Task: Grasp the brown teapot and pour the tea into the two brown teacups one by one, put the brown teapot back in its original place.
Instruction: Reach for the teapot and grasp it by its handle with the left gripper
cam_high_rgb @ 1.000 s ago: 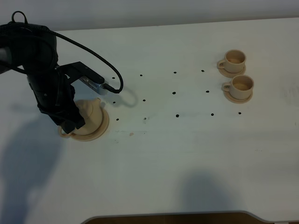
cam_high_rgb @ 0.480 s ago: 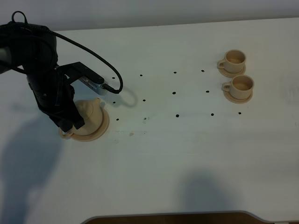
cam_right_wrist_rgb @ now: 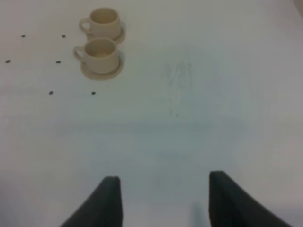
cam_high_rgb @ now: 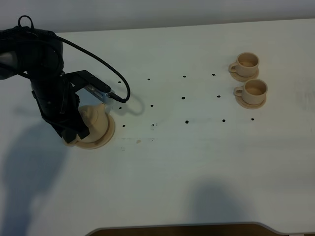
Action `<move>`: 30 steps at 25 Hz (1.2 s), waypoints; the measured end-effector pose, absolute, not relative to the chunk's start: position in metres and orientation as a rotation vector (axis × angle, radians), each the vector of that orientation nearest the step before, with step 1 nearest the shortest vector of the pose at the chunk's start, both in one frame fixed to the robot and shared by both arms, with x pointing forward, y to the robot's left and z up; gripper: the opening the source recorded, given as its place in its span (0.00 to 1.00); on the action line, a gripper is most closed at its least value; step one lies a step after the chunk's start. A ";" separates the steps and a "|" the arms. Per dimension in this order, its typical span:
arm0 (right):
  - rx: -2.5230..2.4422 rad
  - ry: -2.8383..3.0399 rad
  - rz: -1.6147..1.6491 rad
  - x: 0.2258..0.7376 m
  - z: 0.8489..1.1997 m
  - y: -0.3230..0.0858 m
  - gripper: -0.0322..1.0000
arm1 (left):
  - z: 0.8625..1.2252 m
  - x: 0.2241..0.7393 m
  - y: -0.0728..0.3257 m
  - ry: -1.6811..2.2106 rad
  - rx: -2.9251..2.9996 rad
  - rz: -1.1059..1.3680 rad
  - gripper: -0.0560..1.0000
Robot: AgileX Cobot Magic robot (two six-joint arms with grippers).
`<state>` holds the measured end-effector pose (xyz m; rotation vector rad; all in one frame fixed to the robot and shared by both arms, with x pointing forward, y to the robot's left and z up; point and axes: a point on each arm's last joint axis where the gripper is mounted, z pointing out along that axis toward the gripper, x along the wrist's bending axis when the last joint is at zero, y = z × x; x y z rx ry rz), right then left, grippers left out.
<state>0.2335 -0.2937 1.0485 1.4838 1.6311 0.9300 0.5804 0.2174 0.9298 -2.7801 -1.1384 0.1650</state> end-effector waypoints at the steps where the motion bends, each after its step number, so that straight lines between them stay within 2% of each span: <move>1: 1.484 1.631 0.930 0.233 1.048 -0.294 0.43 | 0.930 0.580 0.217 -1.138 -2.780 0.165 0.24; 4: 1.484 1.631 0.930 0.233 1.048 -0.294 0.43 | 0.930 0.580 0.217 -1.138 -2.780 0.165 0.25; 11: 1.484 1.631 0.930 0.233 1.048 -0.294 0.43 | 0.930 0.580 0.217 -1.153 -2.779 0.172 0.36; 15: 1.484 1.631 0.930 0.233 1.048 -0.294 0.43 | 0.931 0.580 0.217 -1.156 -2.778 0.172 0.39; 24: 1.484 1.631 0.930 0.233 1.048 -0.294 0.43 | 0.935 0.582 0.217 -1.166 -2.775 0.161 0.38; 30: 1.484 1.631 0.930 0.233 1.048 -0.294 0.43 | 0.935 0.582 0.217 -1.162 -2.774 0.155 0.29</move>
